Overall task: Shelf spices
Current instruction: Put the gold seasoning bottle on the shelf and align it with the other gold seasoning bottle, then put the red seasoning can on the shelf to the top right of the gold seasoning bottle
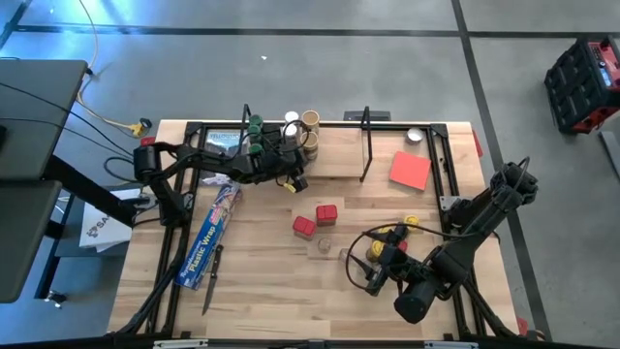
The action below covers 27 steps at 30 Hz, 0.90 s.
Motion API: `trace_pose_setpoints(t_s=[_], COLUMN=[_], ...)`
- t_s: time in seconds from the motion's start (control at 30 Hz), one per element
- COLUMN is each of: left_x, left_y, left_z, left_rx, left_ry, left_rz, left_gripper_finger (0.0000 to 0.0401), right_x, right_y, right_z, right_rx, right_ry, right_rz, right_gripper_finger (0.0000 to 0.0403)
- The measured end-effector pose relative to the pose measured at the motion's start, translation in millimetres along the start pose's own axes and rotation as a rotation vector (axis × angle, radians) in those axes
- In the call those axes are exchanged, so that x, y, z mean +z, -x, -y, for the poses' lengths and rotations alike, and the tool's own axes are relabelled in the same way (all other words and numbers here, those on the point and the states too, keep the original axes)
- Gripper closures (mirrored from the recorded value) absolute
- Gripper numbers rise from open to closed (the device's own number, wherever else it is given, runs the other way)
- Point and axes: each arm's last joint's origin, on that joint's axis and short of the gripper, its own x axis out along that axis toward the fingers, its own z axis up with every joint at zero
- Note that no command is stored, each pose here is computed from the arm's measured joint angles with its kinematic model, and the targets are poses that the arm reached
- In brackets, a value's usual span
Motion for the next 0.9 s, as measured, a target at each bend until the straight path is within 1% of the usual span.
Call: trace_pose_setpoints(t_s=[0.1, 0.23, 0.37, 0.5, 0.6, 0.67, 0.8, 0.9], left_x=[0, 0, 4, 12, 20, 26, 38, 41], left_y=[-1, 0, 2, 16, 39, 60, 112, 155], left_z=[-4, -4, 1, 12, 22, 30, 49, 71], left_rx=[0.032, 0.048, 0.058, 0.073, 0.074, 0.070, 0.033, 0.019], left_ry=[0.006, 0.006, 0.005, 0.001, 0.017, 0.026, 0.033, 0.025], left_rz=[-0.005, 0.000, 0.024, 0.050, 0.055, 0.070, 0.137, 0.214], left_gripper_finger=[0.0323, 0.0324, 0.0324, 0.0324, 0.0324, 0.0324, 0.0324, 0.0325], right_x=[0, 0, 0, 0, 0, 0, 1, 2], right_y=[0, 0, 0, 0, 0, 0, 0, -2], right_z=[0, 0, 0, 0, 0, 0, -1, -1], right_rx=[0.000, 0.001, 0.000, 0.001, 0.002, 0.003, 0.006, 0.007], right_ry=[-0.001, -0.001, -0.001, -0.001, -0.001, -0.005, -0.015, -0.025], right_rz=[0.000, 0.000, 0.000, -0.001, -0.001, -0.001, 0.003, -0.002], right_gripper_finger=[0.0102, 0.0102, 0.0102, 0.0102, 0.0102, 0.0102, 0.0102, 0.0102])
